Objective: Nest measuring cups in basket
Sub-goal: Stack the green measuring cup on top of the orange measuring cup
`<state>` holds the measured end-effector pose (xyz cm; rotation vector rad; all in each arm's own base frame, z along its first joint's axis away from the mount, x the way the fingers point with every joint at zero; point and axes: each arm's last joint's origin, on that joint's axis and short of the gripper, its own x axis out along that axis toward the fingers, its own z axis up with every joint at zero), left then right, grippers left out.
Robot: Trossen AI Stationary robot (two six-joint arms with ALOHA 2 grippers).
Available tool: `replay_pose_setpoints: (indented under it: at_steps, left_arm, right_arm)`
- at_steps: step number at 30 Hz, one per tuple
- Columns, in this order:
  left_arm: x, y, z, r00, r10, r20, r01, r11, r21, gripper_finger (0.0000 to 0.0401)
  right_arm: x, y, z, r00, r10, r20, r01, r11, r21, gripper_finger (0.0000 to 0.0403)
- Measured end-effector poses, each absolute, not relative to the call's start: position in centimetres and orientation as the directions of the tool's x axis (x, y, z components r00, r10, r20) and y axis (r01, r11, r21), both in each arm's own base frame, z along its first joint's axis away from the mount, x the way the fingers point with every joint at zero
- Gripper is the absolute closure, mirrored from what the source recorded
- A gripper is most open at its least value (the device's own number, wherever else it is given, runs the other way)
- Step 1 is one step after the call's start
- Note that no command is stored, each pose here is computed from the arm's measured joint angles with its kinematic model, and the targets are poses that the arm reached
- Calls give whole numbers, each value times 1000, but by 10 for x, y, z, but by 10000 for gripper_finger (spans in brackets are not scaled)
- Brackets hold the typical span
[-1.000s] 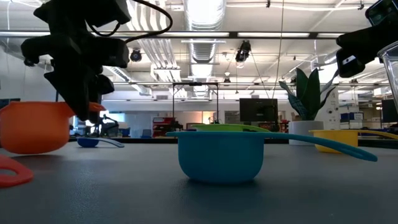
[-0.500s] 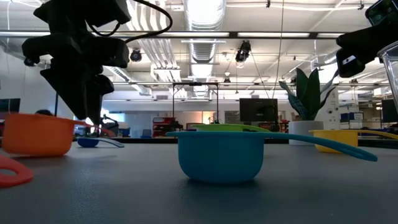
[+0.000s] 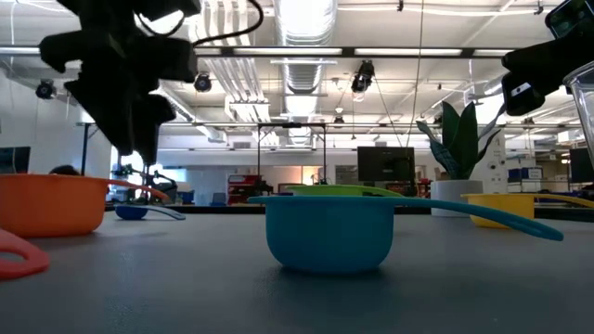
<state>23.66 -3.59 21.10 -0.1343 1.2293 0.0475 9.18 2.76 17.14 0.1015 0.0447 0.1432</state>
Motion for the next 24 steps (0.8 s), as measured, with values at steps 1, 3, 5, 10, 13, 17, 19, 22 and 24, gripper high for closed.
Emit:
replay_pose_setpoints:
  at_steps: [1,3,5,10,13,17,19,22,24]
  left_arm:
    - [238,-36,214,344,-34,-938,-105,992,-75,136]
    - [241,-36,220,361,-36,-932,-87,994,-73,136]
    - [244,-36,226,382,-39,-923,-76,994,-73,136]
    - [251,-36,241,442,-13,-897,-70,996,-49,136]
    - [257,-36,244,507,-4,-862,-58,998,-39,136]
    - [269,-34,244,582,-7,-813,-56,997,-48,136]
    - [276,-32,242,605,-4,-796,-64,996,-54,136]
    - [288,-30,235,638,-1,-770,-62,997,-52,136]
    - [298,-28,227,645,3,-764,-66,996,-52,136]
  right_arm:
    - [92,28,171,989,145,-37,-140,985,104,394]
    - [92,28,171,989,144,-37,-140,985,104,394]
    - [92,28,171,989,144,-37,-140,985,104,394]
    - [92,28,171,989,145,-37,-140,985,104,394]
    - [92,28,171,989,144,-38,-140,985,104,394]
    - [92,28,171,989,145,-37,-140,985,104,394]
    - [92,28,171,989,145,-37,-140,985,104,394]
    - [92,28,172,989,145,-34,-140,985,105,394]
    - [92,28,172,989,145,-27,-141,984,106,394]
